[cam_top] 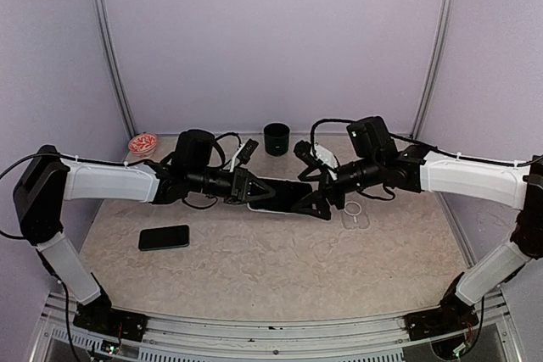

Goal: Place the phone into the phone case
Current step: Press the phone onto the phone case.

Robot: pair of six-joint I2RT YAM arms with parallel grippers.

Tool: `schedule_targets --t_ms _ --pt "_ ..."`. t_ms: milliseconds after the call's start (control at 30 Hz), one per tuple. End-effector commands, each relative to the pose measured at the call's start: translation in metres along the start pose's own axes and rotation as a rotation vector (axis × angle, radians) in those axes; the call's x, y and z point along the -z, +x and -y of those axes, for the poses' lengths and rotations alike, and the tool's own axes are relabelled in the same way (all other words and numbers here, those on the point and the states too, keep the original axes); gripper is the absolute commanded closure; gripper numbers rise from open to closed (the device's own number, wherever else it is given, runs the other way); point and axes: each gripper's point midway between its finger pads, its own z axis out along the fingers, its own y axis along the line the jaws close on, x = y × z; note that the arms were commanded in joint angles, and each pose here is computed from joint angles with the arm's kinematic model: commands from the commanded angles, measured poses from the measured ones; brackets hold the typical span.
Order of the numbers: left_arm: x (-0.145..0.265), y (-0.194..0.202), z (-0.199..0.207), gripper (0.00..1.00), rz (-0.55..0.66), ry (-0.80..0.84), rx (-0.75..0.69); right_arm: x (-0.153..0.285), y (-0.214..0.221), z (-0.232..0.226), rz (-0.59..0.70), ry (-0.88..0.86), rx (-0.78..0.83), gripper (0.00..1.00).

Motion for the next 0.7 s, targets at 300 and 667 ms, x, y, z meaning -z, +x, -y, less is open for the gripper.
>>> schedule_targets --t_ms 300,667 --pt "0.011 -0.016 0.030 1.00 0.013 0.056 -0.070 -0.015 0.030 -0.007 -0.153 0.170 0.390 0.00" --pt "0.008 -0.016 0.036 1.00 0.005 0.070 -0.074 -0.030 0.037 -0.005 -0.198 0.182 0.448 0.00"
